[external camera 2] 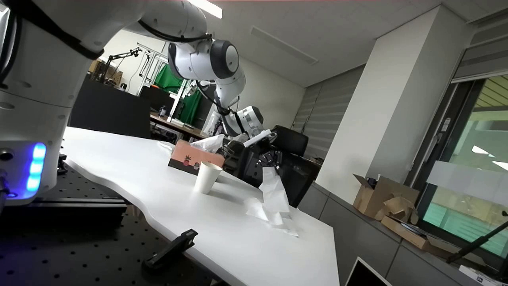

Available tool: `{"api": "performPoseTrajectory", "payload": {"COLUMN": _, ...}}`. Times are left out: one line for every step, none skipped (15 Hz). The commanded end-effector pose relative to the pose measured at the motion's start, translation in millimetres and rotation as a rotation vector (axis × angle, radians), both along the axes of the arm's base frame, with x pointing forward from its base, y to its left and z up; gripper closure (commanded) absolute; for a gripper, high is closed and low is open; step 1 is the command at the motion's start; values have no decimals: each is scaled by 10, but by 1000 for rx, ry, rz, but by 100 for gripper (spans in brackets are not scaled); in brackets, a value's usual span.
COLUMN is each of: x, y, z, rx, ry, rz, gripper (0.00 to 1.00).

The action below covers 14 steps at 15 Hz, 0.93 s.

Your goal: Remove a tissue from the box and put it on the table

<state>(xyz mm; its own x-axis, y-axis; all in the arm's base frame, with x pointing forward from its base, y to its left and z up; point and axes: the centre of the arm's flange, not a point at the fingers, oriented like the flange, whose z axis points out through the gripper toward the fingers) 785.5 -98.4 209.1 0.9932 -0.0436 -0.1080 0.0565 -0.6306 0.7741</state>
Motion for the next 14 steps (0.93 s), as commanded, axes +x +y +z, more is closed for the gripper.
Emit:
{"api": "performPoseTrajectory", "payload": {"x": 369, "y": 28, "z": 210, "rx": 35, "ry": -1, "rz": -13, "gripper": 46}}
{"api": "performPoseTrajectory", "payload": {"x": 375, "y": 55, "z": 305, "rx": 59, "ry": -6, "rz": -19, "gripper": 40}}
{"api": "performPoseTrajectory", "payload": {"x": 383, "y": 90, "z": 385, "rx": 84, "ry": -10, "rz": -22, "gripper": 34}}
{"api": "performPoseTrajectory", "payload": {"x": 397, "y": 179, "z": 474, "rx": 121, "ry": -22, "rz": -26, "gripper": 27}}
{"api": "performPoseTrajectory", "payload": {"x": 399, "y": 234, "z": 547, "rx": 157, "ry": -30, "rz": -27, "gripper": 20}}
{"api": "performPoseTrajectory", "payload": {"x": 391, "y": 309, "z": 632, "rx": 202, "ry": -40, "rz": -29, "gripper": 12}}
{"api": "performPoseTrajectory", "payload": {"x": 379, "y": 390, "z": 717, "rx": 240, "ry": -54, "rz": -24, "gripper": 6}}
{"api": "performPoseTrajectory", "payload": {"x": 366, "y": 478, "z": 806, "rx": 286, "ry": -67, "rz": -14, "gripper": 2}}
{"api": "performPoseTrajectory", "payload": {"x": 352, "y": 571, "z": 910, "rx": 331, "ry": -79, "rz": -1, "gripper": 0}}
{"api": "performPoseTrajectory", "payload": {"x": 338, "y": 659, "z": 1012, "rx": 374, "ry": -93, "rz": 10, "gripper": 0}}
{"api": "performPoseTrajectory", "payload": {"x": 312, "y": 757, "z": 1143, "rx": 427, "ry": -107, "rz": 26, "gripper": 0}}
{"api": "performPoseTrajectory", "payload": {"x": 293, "y": 848, "z": 1274, "rx": 475, "ry": -118, "rz": 42, "gripper": 0}}
{"api": "performPoseTrajectory", "payload": {"x": 253, "y": 948, "z": 1442, "rx": 531, "ry": -140, "rz": 65, "gripper": 0}}
{"api": "performPoseTrajectory", "payload": {"x": 217, "y": 1037, "z": 1613, "rx": 581, "ry": -163, "rz": 78, "gripper": 0}}
